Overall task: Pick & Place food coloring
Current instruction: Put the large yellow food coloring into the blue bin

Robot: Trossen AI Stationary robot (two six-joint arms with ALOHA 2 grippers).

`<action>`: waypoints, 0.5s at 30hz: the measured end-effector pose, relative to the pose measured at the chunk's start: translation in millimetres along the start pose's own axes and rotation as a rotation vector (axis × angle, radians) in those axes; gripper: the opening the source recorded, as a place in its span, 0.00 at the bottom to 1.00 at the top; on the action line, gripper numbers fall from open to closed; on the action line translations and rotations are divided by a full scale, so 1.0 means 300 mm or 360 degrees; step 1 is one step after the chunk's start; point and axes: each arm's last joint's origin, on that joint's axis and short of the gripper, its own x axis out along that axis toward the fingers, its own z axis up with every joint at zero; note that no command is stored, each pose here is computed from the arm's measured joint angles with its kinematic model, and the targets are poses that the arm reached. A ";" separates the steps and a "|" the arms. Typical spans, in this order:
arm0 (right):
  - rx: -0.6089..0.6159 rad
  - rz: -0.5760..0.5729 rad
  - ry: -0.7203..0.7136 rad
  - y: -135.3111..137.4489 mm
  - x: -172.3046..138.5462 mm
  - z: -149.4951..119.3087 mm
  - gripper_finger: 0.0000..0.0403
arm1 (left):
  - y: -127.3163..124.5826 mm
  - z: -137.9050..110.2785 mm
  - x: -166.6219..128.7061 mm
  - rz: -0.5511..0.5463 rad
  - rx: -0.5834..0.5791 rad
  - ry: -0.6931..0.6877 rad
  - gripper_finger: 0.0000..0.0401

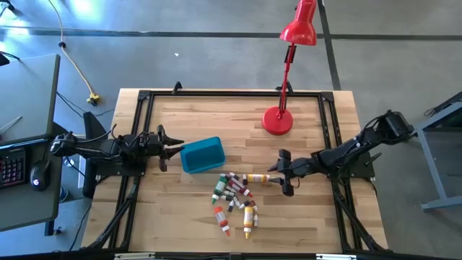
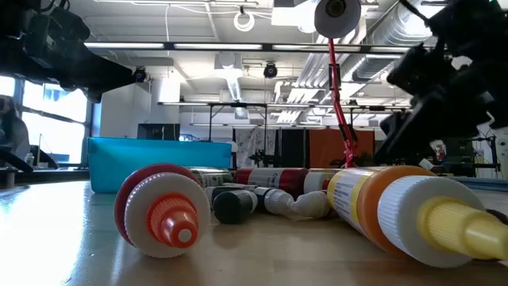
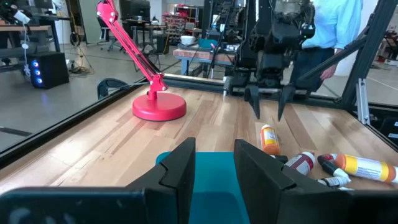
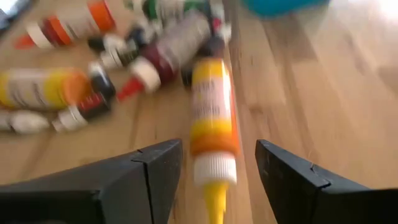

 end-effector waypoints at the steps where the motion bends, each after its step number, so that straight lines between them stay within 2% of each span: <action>1: -0.0005 -0.0007 0.0033 -0.001 0.005 -0.010 0.49 | 0.000 0.000 0.000 0.0000 0.0000 0.0000 0.27; 9: -0.0030 -0.0047 0.0183 -0.009 0.040 -0.061 0.49 | 0.000 0.000 0.000 0.0002 0.0000 -0.0001 0.27; 15: 0.0001 -0.0054 0.0193 -0.009 0.053 -0.070 0.49 | 0.000 0.000 0.000 0.0003 0.0000 -0.0001 0.27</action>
